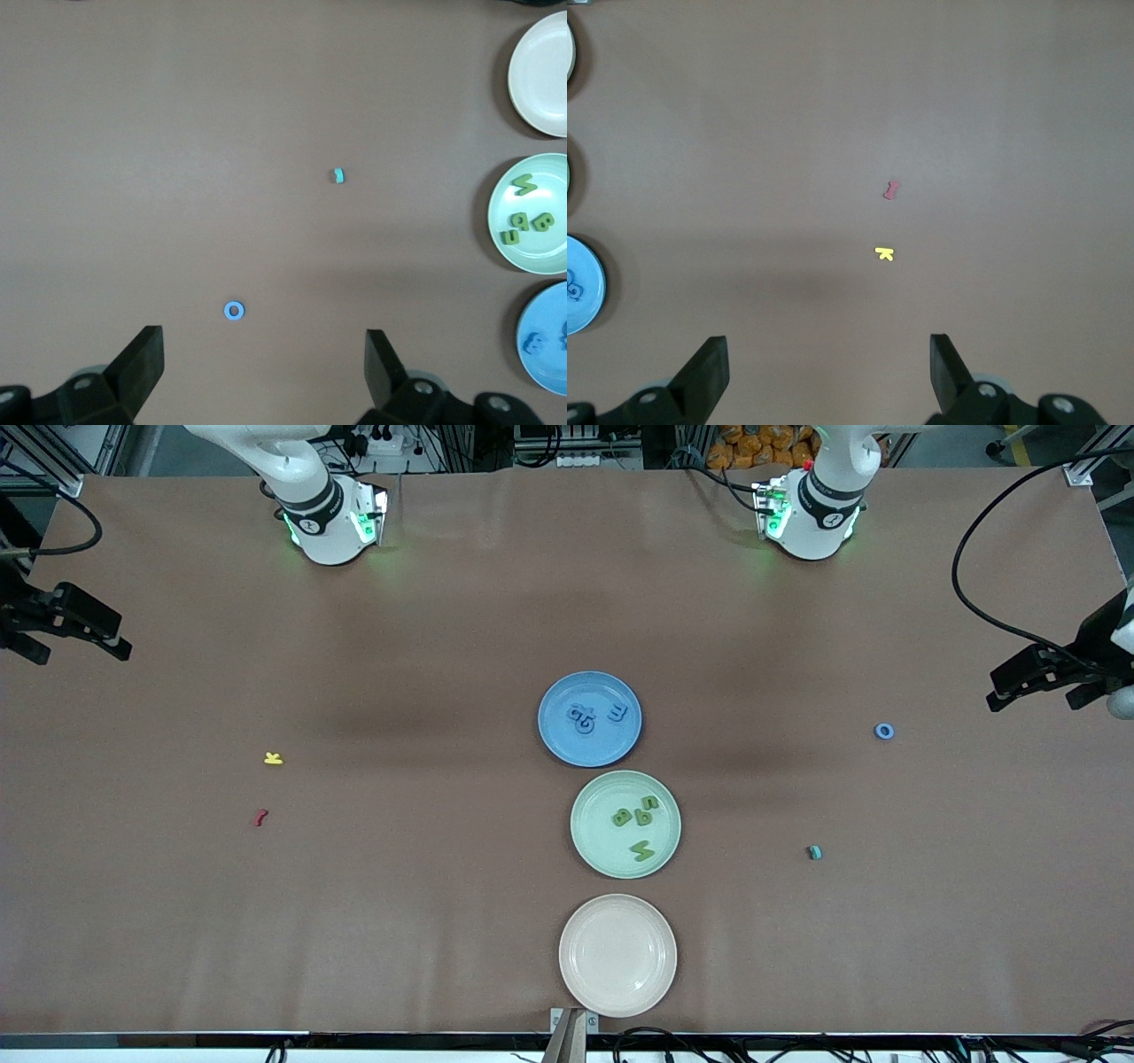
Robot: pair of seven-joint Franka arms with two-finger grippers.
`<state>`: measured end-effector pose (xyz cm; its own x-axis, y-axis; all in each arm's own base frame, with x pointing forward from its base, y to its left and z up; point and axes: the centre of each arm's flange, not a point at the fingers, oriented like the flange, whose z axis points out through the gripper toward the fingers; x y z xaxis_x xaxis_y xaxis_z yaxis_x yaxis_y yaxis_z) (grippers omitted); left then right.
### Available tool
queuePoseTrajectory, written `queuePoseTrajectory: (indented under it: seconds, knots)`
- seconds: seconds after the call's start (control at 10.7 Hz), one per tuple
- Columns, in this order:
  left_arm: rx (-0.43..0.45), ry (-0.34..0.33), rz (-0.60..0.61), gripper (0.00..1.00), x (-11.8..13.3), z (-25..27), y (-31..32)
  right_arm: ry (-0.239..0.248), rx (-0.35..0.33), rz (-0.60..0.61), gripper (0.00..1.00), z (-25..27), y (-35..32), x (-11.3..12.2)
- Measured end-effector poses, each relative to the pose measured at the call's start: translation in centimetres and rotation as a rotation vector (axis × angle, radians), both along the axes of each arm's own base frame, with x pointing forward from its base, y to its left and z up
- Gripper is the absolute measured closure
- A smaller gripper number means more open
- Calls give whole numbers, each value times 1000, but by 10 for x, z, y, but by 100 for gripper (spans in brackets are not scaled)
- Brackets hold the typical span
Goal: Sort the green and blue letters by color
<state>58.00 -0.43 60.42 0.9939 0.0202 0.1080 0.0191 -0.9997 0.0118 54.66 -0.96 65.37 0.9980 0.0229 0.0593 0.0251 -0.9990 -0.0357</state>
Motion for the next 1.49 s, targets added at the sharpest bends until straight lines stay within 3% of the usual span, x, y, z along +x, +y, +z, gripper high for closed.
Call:
queuePoseTrajectory:
  seconds: [0.75, 1.49]
  knots:
    - [-3, 69, 58, 0, -37, 36, -56, 18, 0, 12, 0, -14, 7, 9]
    - [-16, 52, 18, 0, -38, 38, -41, 9, 0, 51, 0, -13, 29, 9]
